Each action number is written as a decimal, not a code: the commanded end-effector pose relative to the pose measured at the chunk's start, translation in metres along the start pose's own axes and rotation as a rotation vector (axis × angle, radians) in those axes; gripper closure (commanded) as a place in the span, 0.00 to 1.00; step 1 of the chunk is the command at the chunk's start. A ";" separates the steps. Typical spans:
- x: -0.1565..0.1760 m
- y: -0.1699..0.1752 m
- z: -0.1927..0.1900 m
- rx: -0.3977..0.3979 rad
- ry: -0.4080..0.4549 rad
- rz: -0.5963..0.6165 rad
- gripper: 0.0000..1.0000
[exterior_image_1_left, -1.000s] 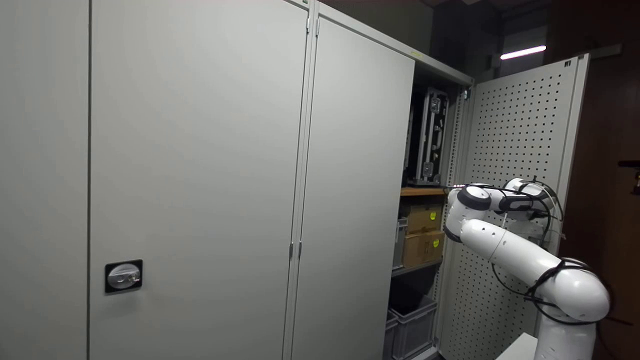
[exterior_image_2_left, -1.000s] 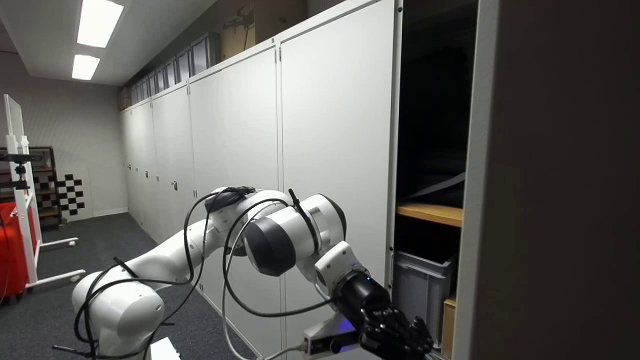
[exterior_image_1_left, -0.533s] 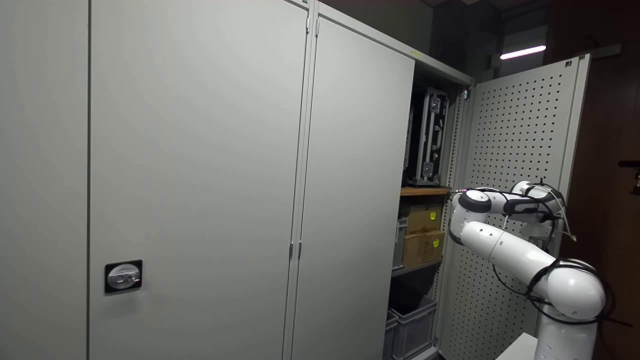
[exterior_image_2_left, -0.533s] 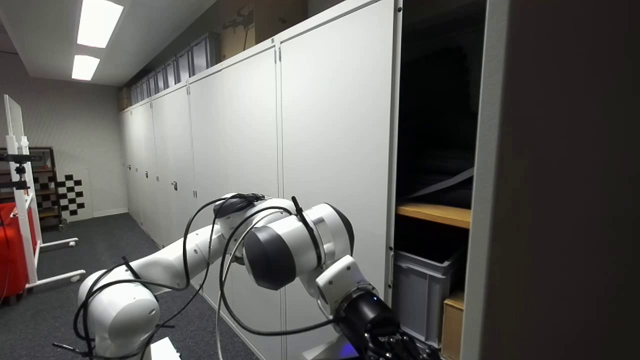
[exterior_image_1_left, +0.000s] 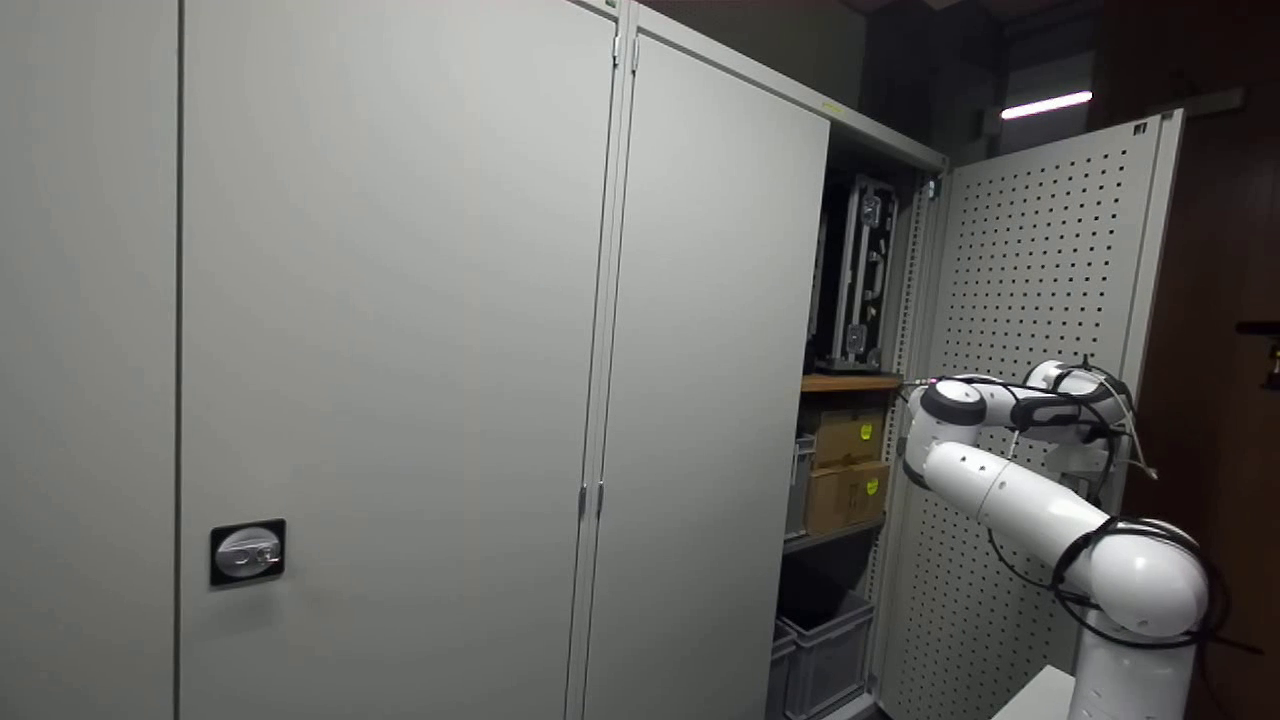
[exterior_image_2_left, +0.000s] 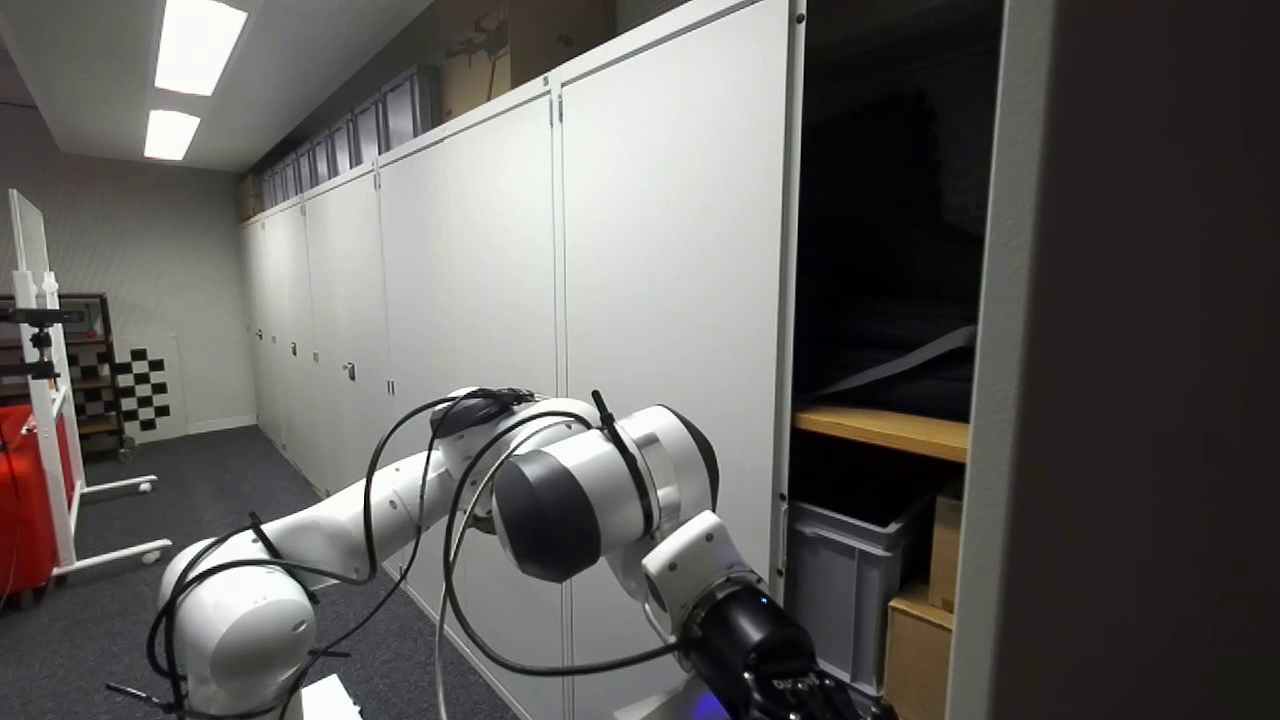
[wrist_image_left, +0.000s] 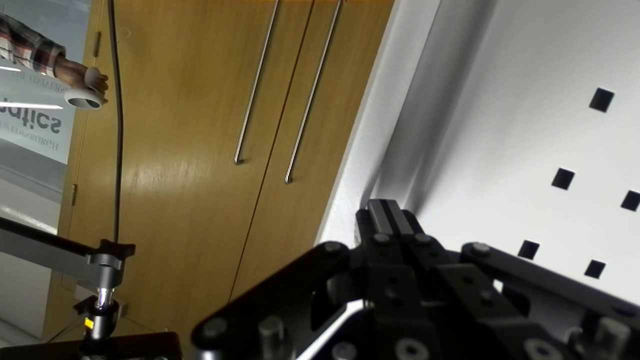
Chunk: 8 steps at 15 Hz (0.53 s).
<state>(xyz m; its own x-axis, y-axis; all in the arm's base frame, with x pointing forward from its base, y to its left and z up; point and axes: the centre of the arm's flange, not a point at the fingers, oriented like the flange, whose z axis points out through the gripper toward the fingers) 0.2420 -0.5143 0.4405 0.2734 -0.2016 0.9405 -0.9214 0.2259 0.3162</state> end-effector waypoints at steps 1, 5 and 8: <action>0.043 -0.041 0.014 -0.033 -0.012 -0.002 1.00; 0.042 -0.040 0.034 -0.040 -0.018 -0.011 1.00; 0.042 -0.040 0.048 -0.046 -0.017 -0.020 1.00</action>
<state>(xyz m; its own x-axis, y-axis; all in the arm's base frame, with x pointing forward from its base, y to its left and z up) 0.2344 -0.5434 0.4378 0.2968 -0.2075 0.9321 -0.9113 0.2303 0.3414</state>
